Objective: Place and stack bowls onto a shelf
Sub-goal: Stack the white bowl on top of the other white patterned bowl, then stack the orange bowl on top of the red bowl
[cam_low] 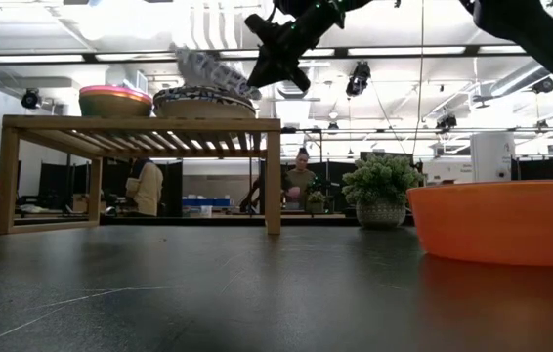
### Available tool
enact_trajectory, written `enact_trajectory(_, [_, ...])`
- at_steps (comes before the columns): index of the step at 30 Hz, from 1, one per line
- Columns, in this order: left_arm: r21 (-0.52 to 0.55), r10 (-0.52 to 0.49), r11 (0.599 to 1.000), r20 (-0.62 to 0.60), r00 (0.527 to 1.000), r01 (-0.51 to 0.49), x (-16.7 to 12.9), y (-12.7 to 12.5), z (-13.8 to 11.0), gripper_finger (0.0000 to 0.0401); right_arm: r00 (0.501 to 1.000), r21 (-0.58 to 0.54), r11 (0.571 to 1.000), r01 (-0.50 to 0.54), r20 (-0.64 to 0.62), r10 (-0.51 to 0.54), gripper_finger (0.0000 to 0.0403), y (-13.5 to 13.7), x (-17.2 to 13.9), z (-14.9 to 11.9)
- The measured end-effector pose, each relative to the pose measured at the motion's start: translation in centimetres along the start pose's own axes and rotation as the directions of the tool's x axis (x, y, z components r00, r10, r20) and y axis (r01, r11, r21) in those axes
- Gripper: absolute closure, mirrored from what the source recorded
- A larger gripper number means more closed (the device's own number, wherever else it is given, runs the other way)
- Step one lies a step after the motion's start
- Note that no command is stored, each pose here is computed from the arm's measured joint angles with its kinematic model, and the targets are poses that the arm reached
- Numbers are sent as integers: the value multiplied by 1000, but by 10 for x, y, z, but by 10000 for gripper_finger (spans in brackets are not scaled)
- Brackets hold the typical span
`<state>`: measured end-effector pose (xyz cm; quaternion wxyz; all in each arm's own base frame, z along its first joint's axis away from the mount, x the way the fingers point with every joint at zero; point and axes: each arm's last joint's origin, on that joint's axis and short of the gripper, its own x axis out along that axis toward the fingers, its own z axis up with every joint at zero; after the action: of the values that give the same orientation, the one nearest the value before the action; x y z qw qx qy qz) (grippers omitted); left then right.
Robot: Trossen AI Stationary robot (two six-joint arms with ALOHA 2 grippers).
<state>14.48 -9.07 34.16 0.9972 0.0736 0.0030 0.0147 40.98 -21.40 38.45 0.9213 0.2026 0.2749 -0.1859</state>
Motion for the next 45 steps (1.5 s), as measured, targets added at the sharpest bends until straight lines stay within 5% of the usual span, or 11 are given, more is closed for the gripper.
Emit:
enact_trajectory(14, [-82,-4,997,-30,1000,1,6,-6,-6,324,1000,-130,991,-2,-7,1,252,5,-23,2])
enact_trajectory(23, [-166,-9,986,-92,996,-6,31,-29,-23,324,973,-355,905,-233,-73,221,255,58,-49,-16])
enact_trajectory(33, [-256,-9,967,-99,995,-16,58,-55,-40,324,916,-529,774,-349,-20,400,277,103,-73,-89])
enact_trajectory(45, [-322,86,937,-162,983,-135,70,-65,-58,324,848,-606,704,-371,88,523,280,85,-97,-202])
